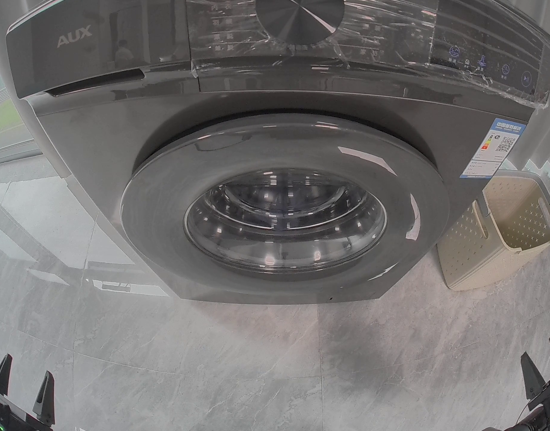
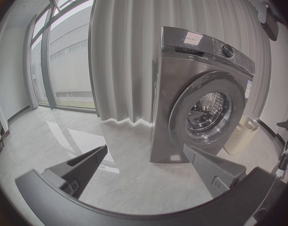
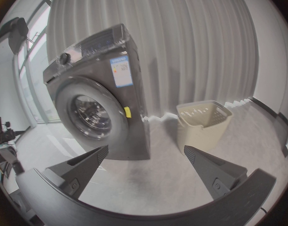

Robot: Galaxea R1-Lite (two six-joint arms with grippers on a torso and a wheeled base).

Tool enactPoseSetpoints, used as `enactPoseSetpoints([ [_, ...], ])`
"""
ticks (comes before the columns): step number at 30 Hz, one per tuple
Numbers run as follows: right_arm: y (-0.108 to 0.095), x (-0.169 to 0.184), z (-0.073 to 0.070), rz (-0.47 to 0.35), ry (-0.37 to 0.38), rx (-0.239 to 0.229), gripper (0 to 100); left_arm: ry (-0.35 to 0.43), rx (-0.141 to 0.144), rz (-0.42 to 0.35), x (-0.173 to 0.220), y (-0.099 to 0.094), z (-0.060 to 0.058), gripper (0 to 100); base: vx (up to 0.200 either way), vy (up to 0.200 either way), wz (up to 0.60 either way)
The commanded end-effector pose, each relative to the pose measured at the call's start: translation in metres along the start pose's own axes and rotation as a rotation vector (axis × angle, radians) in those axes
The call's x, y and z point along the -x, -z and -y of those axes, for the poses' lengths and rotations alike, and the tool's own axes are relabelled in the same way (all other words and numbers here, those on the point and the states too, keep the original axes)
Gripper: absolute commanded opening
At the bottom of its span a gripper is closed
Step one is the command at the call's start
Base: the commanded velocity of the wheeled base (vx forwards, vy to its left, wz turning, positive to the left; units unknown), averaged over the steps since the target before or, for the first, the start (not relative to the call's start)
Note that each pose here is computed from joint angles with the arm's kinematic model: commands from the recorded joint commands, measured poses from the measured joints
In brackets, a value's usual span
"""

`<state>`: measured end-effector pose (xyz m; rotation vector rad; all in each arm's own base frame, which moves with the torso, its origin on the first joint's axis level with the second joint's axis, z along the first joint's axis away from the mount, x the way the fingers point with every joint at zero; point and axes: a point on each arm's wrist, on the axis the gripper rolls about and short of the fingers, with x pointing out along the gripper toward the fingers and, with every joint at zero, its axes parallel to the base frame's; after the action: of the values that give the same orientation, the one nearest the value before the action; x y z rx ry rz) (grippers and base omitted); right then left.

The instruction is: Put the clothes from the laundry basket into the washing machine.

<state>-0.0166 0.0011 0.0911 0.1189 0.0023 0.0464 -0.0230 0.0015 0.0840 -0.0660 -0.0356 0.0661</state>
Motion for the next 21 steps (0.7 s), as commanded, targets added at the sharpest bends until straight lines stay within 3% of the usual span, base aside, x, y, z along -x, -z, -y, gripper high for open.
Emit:
enactPoseSetpoints([
  [1, 0.0092, 0.0059, 0.0024, 0.059, 0.090, 0.020, 100, -0.001, 0.001, -0.007, -0.0004, 0.0046, -0.0003, 100, 0.000, 0.000, 0.00],
  [6, 0.0122, 0.0059, 0.0037, 0.031, 0.138, 0.048, 100, -0.001, 0.001, -0.007, -0.0004, 0.0046, -0.0003, 100, 0.000, 0.000, 0.00],
  [9, 0.0129, 0.0061, 0.0035, 0.011, 0.121, 0.074, 100, -0.002, 0.001, -0.007, -0.0004, 0.0046, -0.0003, 100, 0.000, 0.000, 0.00],
  [11, 0.0151, 0.0057, 0.0022, -0.024, 0.055, 0.133, 100, -0.002, 0.001, -0.007, -0.0004, 0.0046, -0.0003, 100, 0.000, 0.000, 0.00],
  [21, 0.0155, 0.0055, 0.0021, -0.018, 0.046, 0.118, 100, -0.002, -0.001, -0.007, -0.0004, 0.0046, -0.0003, 100, 0.000, 0.000, 0.00],
])
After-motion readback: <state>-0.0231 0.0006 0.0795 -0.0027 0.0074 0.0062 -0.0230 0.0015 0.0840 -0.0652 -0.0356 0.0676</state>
